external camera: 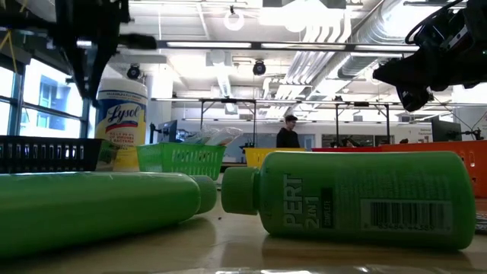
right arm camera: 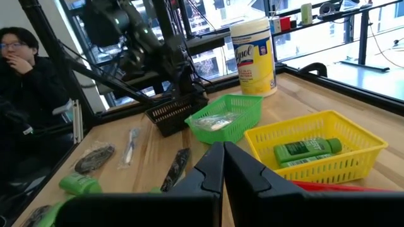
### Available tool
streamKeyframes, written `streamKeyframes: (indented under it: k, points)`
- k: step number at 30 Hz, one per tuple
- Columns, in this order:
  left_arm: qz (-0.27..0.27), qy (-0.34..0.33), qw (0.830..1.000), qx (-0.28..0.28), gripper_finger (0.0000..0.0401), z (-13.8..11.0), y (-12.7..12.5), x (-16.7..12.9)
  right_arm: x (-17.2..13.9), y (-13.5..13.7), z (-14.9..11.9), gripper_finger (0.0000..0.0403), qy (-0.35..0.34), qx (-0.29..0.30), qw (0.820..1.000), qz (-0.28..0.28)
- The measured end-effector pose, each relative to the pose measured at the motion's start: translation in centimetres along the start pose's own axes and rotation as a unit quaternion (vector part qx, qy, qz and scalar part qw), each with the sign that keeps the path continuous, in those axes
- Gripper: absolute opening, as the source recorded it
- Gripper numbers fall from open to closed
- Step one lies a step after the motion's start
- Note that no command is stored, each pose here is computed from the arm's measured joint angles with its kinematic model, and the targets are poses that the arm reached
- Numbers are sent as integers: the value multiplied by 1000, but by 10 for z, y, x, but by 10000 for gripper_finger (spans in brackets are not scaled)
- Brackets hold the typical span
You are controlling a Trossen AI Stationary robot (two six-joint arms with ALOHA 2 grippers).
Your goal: Pick & Place Travel size toiletries
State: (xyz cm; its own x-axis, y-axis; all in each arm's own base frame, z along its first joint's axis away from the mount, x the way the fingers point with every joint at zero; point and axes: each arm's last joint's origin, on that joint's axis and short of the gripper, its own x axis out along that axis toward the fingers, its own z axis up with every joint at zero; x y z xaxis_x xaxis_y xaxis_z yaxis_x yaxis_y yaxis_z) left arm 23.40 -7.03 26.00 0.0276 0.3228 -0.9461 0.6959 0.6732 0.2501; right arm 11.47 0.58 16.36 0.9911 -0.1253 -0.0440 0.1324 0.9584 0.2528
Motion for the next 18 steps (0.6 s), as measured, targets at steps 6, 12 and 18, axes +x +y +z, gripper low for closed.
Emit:
streamKeyframes:
  k: [6, 12, 18]
  points:
    - [-19, 22, 999, 21, 15, 5, -8, 27, 0, 0, 0, 4, 0, 2, 1000, 0]
    - [-44, 28, 998, 47, 15, 13, -12, 43, 0, 0, 0, 4, -1, 2, 1000, 1]
    - [-52, 12, 996, 73, 15, 25, -11, 53, 0, 0, 0, 4, -2, 2, 1000, 1]
